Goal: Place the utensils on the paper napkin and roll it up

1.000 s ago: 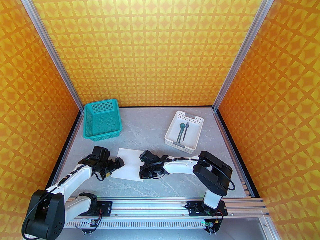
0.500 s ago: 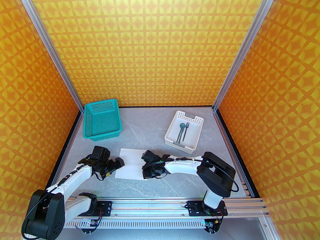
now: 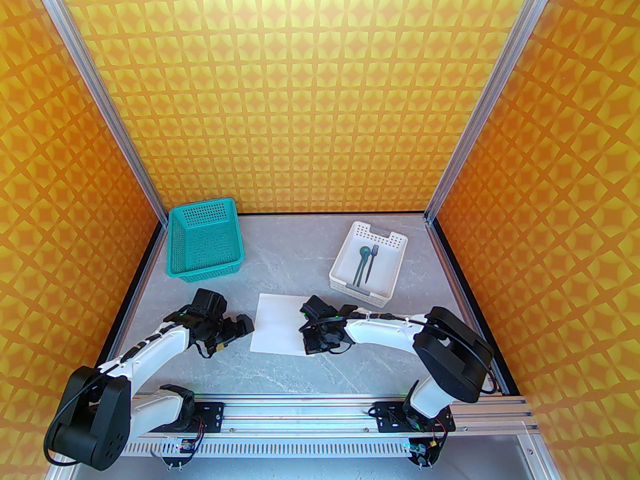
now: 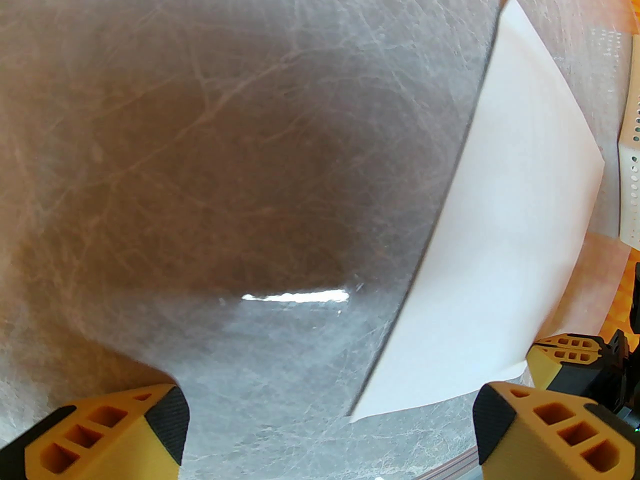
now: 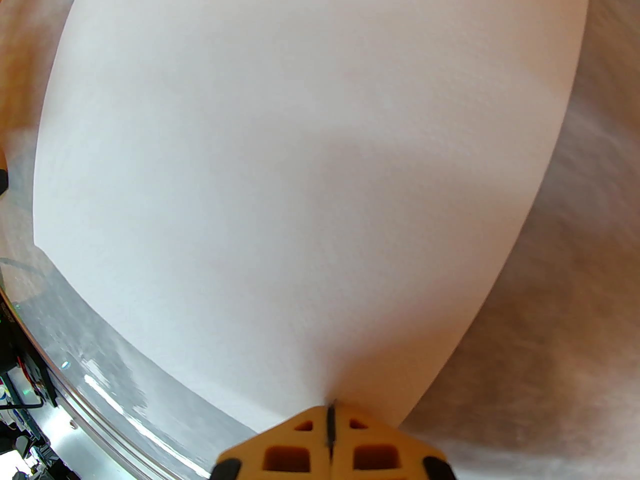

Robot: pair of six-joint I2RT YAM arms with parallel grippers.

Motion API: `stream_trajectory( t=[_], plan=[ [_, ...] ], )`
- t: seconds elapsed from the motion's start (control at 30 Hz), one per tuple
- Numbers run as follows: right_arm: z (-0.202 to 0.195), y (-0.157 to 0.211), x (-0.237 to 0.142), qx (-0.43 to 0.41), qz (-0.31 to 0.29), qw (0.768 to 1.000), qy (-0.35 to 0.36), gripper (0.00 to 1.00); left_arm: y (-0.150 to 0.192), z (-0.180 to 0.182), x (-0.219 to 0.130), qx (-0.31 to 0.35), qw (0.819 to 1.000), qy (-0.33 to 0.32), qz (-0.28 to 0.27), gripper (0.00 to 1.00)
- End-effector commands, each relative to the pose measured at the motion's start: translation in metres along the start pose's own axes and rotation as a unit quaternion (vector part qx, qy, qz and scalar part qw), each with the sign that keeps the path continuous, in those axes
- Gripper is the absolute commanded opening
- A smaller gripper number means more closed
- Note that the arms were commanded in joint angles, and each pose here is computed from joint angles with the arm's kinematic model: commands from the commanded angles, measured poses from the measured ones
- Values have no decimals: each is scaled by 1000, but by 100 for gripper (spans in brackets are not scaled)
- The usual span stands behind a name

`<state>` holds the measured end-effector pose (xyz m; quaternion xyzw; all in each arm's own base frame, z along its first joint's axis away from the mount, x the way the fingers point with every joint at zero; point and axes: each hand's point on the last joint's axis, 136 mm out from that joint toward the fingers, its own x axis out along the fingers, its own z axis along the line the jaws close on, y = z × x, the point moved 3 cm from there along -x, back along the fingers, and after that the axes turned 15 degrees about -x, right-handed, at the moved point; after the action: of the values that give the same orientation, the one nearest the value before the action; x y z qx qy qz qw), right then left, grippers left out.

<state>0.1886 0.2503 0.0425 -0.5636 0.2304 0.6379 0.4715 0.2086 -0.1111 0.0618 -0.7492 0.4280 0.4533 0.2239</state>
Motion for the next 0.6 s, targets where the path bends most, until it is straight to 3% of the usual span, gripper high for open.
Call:
stream_trajectory(
  t=[0.0,0.57],
  plan=[
    [-26,37,6,14,60,997,50,0,-4,-37,0,33,997,64,0,99],
    [23,9,-1,52,-3,993,-107,3,-10,-65,-3,53,995,82,-14,99]
  ],
)
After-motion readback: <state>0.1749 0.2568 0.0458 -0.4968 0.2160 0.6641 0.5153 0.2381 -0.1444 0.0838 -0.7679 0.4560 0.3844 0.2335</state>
